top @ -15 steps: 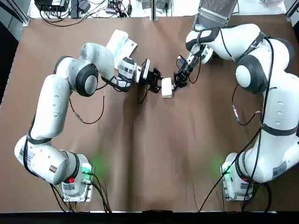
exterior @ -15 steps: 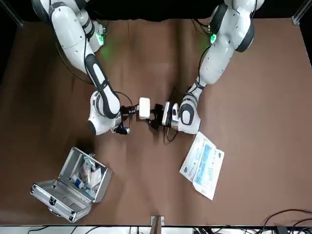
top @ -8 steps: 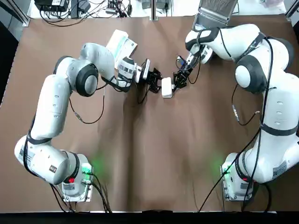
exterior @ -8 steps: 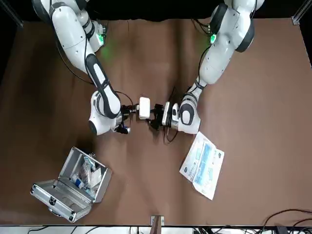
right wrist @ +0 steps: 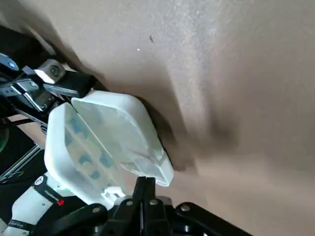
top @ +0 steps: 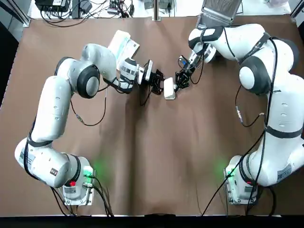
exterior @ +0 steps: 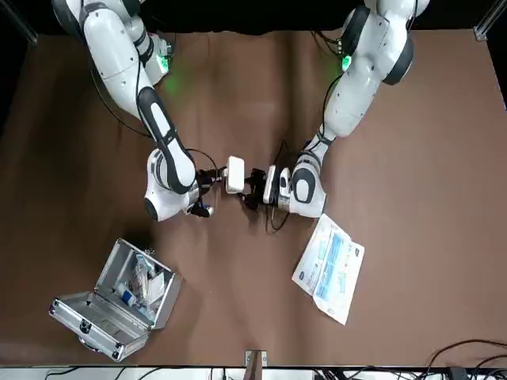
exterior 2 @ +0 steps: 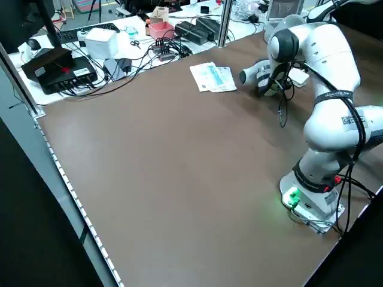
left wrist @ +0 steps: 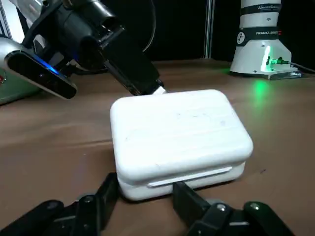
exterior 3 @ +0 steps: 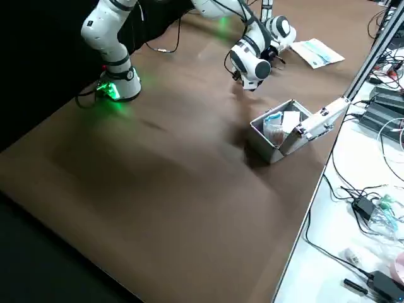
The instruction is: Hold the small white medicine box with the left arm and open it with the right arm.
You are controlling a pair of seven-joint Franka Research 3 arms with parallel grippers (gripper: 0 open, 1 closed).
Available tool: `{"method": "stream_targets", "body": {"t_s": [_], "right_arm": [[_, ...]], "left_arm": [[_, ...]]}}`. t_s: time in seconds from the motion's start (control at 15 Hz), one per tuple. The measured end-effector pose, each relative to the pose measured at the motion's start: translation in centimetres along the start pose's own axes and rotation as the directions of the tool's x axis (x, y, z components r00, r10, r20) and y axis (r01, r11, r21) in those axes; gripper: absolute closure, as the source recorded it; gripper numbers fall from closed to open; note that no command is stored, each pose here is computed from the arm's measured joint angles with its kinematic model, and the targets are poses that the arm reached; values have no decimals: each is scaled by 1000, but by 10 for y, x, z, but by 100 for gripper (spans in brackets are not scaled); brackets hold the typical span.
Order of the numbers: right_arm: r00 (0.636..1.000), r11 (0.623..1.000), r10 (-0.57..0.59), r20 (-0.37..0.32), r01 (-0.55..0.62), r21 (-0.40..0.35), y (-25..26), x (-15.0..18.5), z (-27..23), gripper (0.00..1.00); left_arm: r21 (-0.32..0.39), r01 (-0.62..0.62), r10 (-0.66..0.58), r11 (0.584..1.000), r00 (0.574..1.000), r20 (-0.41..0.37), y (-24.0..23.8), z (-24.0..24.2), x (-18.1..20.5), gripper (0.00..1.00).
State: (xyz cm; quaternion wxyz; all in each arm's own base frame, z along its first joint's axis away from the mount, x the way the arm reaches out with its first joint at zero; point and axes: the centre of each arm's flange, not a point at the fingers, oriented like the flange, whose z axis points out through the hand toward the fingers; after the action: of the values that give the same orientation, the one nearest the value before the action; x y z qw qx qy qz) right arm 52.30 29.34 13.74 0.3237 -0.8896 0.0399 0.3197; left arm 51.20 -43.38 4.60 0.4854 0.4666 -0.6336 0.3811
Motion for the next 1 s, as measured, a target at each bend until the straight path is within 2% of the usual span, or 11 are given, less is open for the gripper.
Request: {"method": "stream_targets", "body": {"t_s": [1.0], "right_arm": [[999, 998, 13, 34, -15, 60, -39, -6, 0, 99]], "left_arm": [[0, -1, 1, 1000, 1000, 0, 0, 0, 0, 43]]}}
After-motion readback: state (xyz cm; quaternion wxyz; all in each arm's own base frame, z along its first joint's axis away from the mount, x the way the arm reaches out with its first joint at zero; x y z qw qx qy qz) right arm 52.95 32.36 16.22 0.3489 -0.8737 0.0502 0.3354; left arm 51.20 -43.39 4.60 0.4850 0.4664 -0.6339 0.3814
